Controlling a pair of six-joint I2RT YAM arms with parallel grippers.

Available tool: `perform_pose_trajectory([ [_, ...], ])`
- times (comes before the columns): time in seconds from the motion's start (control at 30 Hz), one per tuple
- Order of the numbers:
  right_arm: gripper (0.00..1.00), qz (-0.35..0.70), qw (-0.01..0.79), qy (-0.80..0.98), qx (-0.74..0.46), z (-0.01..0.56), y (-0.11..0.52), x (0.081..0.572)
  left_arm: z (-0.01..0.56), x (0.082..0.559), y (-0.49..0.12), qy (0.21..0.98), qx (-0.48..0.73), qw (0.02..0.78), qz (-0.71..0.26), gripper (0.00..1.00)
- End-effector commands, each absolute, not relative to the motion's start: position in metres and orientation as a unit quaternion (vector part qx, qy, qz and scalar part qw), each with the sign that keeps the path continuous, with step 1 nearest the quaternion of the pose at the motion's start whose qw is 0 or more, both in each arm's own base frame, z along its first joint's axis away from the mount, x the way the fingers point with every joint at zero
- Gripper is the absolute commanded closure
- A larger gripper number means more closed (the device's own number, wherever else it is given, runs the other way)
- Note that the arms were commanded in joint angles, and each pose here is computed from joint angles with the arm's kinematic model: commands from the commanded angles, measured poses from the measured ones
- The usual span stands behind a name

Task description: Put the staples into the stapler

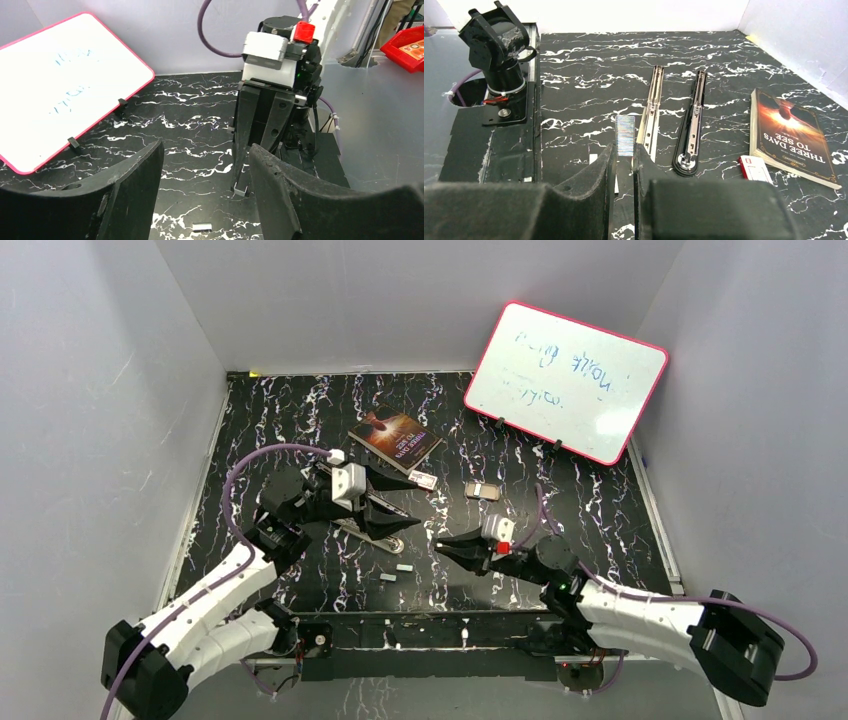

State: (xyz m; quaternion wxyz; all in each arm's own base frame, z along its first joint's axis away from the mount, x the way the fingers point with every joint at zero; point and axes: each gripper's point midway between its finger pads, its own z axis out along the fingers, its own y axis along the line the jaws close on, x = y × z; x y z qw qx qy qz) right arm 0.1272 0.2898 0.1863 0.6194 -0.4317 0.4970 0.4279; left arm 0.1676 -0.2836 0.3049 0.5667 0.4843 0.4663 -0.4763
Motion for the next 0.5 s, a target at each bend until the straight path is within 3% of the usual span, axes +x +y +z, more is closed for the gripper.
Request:
perform_pose_trajectory([
  [0.0, 1.00, 0.449, 0.623, 0.471, -0.434, 0.211, 0.302, 0.125, 0.324, 0.158, -0.275, 0.431, 0.496, 0.596, -0.462, 0.39],
  [0.47, 1.00, 0.512, 0.582, 0.455, -0.439, 0.206, 0.290, 0.136, 0.328, 0.163, -0.273, 0.437, 0.482, 0.611, -0.451, 0.39],
])
